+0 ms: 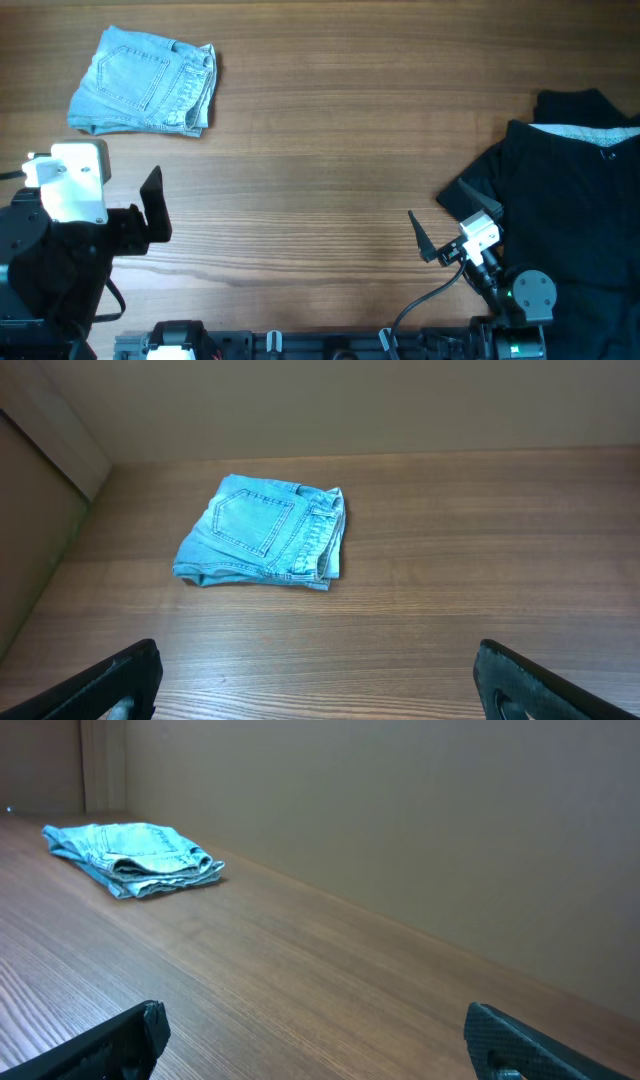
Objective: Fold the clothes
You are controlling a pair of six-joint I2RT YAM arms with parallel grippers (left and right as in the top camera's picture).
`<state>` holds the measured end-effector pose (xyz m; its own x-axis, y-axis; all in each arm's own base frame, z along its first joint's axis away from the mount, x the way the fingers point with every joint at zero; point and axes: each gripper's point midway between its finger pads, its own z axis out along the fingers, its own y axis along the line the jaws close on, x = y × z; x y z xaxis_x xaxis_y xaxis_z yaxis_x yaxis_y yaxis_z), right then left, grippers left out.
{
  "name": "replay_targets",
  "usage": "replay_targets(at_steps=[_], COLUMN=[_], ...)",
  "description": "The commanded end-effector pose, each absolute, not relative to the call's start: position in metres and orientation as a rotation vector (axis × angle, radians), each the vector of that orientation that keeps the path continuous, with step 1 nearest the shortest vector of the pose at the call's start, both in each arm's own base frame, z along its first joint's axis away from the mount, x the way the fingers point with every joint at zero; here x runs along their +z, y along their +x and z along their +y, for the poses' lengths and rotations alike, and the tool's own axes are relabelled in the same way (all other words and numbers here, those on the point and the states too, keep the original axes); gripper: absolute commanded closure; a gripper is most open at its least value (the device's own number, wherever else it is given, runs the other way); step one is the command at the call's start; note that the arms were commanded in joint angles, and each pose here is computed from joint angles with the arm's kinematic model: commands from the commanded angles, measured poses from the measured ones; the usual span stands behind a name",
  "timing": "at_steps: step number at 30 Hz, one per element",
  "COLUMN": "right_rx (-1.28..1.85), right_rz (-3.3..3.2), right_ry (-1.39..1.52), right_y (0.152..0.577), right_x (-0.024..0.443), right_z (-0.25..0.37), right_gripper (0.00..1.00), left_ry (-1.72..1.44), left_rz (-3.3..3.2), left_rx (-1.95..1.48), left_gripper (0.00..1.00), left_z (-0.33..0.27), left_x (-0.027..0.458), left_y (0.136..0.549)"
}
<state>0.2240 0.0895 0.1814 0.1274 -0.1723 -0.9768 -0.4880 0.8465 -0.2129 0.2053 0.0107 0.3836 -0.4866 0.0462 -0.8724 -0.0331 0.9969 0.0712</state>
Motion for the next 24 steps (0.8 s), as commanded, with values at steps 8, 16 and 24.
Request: replay_targets(at_steps=[8, 16, 24], right_rx=[0.265, 0.265, 0.266], right_rz=[1.440, 1.440, 1.440], right_ry=[-0.556, -0.556, -0.556], right_y=[0.223, 0.223, 0.223], right_x=[0.183, 0.183, 0.183], right_z=[0.091, 0.091, 0.091], right_gripper=[0.00, 0.01, 0.00], left_ry=[0.018, 0.018, -0.035], left_rz=[2.074, 2.074, 2.066], left_rx=[0.111, 0.111, 0.213], left_gripper=[0.00, 0.00, 0.00], left_z=[0.012, 0.012, 0.028], left_x=[0.384, 0.384, 0.386], left_y=[0.205, 0.205, 0.199])
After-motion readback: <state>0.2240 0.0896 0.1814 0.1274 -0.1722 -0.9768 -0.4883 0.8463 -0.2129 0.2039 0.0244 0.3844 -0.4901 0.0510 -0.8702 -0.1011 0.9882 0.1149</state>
